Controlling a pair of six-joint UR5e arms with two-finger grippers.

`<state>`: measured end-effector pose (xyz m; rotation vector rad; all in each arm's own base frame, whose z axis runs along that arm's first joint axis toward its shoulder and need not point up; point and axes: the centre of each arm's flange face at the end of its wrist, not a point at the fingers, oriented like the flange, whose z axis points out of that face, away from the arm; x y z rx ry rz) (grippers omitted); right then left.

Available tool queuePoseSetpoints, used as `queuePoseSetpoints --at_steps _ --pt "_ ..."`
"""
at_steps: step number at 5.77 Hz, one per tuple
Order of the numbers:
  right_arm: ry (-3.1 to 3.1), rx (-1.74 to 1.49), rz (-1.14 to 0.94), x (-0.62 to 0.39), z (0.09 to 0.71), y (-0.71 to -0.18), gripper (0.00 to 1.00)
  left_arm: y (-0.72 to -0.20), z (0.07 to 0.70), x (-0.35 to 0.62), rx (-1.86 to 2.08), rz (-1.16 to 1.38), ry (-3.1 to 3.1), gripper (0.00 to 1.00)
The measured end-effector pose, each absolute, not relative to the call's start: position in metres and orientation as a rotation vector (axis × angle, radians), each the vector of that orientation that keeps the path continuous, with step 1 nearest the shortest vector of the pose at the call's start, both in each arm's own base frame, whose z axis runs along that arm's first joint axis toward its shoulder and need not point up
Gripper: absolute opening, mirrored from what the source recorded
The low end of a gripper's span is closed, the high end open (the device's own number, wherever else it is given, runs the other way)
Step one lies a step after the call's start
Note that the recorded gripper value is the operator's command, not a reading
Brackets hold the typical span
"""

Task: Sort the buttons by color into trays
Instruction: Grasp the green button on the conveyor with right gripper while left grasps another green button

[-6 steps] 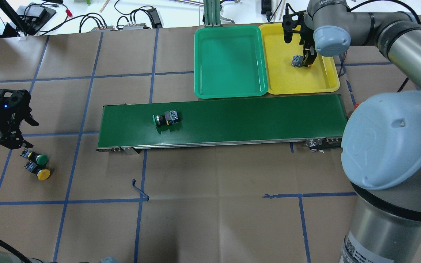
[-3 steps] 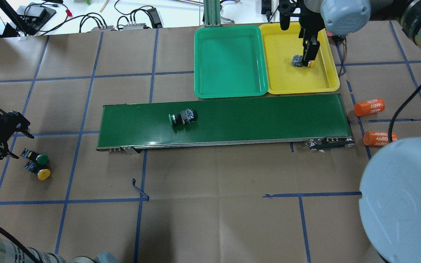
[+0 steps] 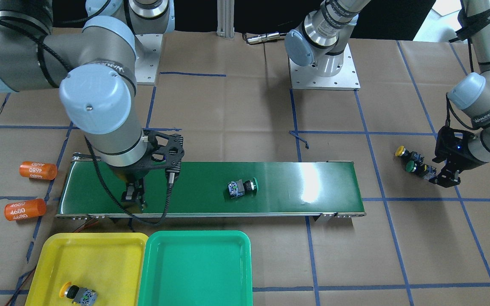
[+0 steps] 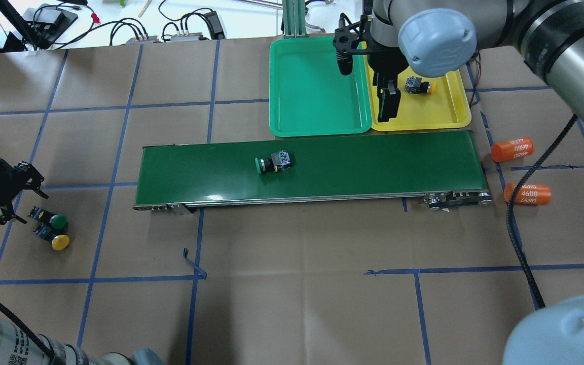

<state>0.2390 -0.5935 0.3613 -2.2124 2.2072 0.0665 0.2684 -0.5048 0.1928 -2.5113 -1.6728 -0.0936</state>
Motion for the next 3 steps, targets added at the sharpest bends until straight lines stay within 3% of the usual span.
queuePoseSetpoints --at_steps 1,2,3 --pt "2.144 -2.219 0.073 0.273 0.345 -0.571 1.00 -0.505 0.182 0.270 -2.501 -0.091 -1.676 0.40" --pt "2.086 -2.266 0.055 0.303 0.335 -0.555 1.00 -0.505 0.177 0.271 -2.491 -0.089 -1.680 0.21" --pt "2.056 -2.308 0.006 0.322 0.327 -0.549 1.00 -0.504 0.179 0.271 -2.482 -0.093 -1.700 0.19"
